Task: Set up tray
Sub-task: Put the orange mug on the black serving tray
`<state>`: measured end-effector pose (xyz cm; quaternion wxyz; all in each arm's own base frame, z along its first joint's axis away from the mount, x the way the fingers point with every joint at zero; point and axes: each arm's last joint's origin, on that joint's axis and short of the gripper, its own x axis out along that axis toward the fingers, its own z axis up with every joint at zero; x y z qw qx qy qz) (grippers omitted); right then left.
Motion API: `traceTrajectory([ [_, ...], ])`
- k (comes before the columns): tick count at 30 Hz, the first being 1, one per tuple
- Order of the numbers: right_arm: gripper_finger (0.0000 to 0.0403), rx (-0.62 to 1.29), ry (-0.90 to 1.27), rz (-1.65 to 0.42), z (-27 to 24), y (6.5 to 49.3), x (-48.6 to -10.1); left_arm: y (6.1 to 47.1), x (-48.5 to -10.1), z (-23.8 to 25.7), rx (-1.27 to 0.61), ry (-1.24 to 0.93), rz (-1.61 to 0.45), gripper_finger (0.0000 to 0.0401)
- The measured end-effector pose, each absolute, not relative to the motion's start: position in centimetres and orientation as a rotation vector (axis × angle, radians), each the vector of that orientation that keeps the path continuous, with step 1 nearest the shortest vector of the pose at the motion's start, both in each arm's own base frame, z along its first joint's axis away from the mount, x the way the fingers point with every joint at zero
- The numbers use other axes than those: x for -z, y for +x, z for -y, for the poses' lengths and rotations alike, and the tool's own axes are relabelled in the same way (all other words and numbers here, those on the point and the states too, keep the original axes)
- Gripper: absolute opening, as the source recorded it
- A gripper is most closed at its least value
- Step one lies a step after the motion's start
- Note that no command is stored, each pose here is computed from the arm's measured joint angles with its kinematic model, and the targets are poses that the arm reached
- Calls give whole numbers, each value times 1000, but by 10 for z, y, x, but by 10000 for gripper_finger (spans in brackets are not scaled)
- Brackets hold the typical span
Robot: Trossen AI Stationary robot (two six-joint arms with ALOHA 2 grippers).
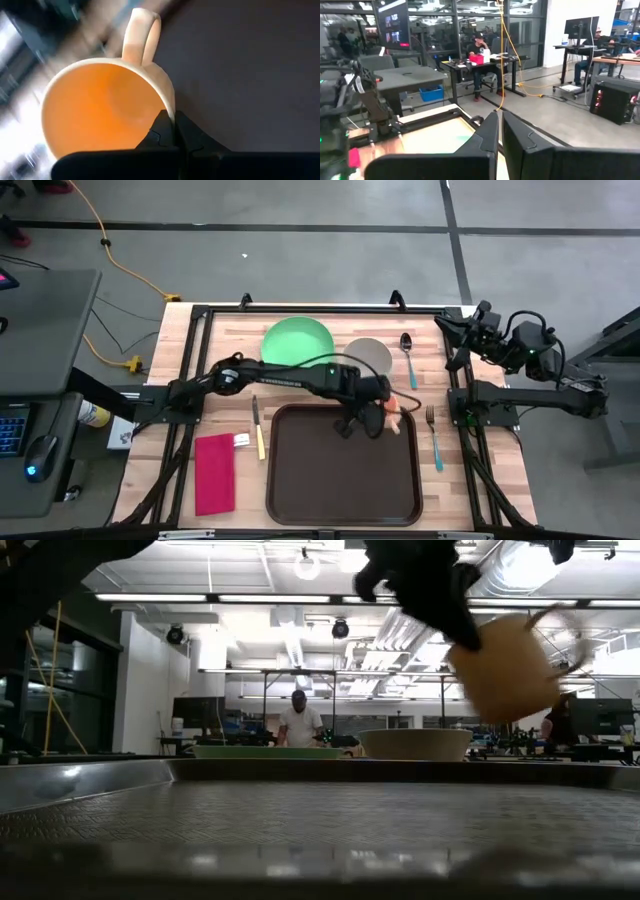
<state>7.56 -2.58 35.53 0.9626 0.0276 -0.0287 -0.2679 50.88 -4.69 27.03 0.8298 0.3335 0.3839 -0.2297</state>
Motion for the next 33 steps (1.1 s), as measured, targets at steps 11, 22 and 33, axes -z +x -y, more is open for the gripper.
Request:
traceTrajectory([
  [11, 0, 530, 115, 55, 26, 76, -354, 514, -267, 33, 538, 773, -765, 14],
  [22, 0, 481, 175, 70, 24, 77, -354, 520, -244, 45, 591, 795, -792, 14],
  [33, 0, 353, 180, 73, 21, 79, -355, 527, -234, 45, 575, 829, -781, 14],
])
